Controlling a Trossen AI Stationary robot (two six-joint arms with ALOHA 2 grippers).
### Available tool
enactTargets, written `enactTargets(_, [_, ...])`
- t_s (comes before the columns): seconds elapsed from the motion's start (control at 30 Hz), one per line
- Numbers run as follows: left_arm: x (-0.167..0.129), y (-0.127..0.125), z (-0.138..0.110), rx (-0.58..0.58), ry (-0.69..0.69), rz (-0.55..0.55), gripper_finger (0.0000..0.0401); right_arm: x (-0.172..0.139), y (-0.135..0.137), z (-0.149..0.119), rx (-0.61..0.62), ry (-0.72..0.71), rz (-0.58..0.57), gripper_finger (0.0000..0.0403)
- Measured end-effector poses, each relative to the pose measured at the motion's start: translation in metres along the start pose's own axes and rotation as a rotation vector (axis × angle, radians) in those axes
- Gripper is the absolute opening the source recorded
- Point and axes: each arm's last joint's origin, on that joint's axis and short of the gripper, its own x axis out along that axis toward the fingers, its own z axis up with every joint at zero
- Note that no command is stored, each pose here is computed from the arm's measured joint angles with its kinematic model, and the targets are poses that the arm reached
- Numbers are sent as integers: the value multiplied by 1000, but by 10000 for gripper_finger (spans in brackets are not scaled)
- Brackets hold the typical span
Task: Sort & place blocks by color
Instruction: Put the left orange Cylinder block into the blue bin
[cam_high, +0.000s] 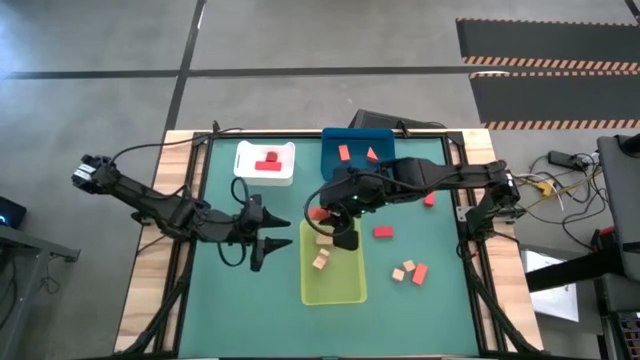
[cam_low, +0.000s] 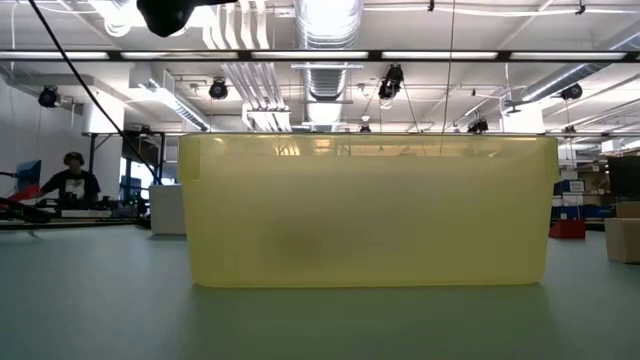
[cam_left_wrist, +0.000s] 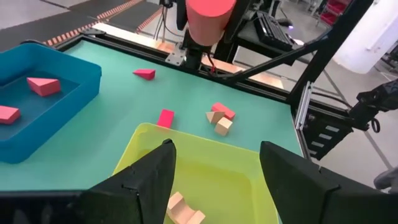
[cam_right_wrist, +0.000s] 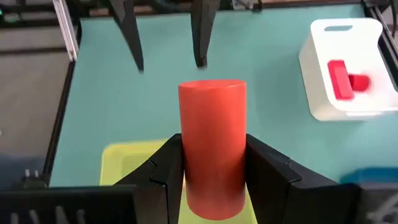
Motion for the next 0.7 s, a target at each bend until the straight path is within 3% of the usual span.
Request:
enactTargets(0.1, [-3, 0, 3, -4, -18, 8, 218, -7, -9, -1, 2, 41, -24, 123])
enactTargets(0.3, [-8, 10, 22, 0, -91, 63, 217, -14, -56, -12, 166, 180, -133, 123])
enactTargets(0.57, [-18, 51, 50, 75, -201, 244, 217, -10, -158, -33, 481, 281, -317, 123])
enactTargets(0.7, [-19, 70, 57, 61, -227, 336, 217, -2, -217, -54, 701, 324, -407, 123])
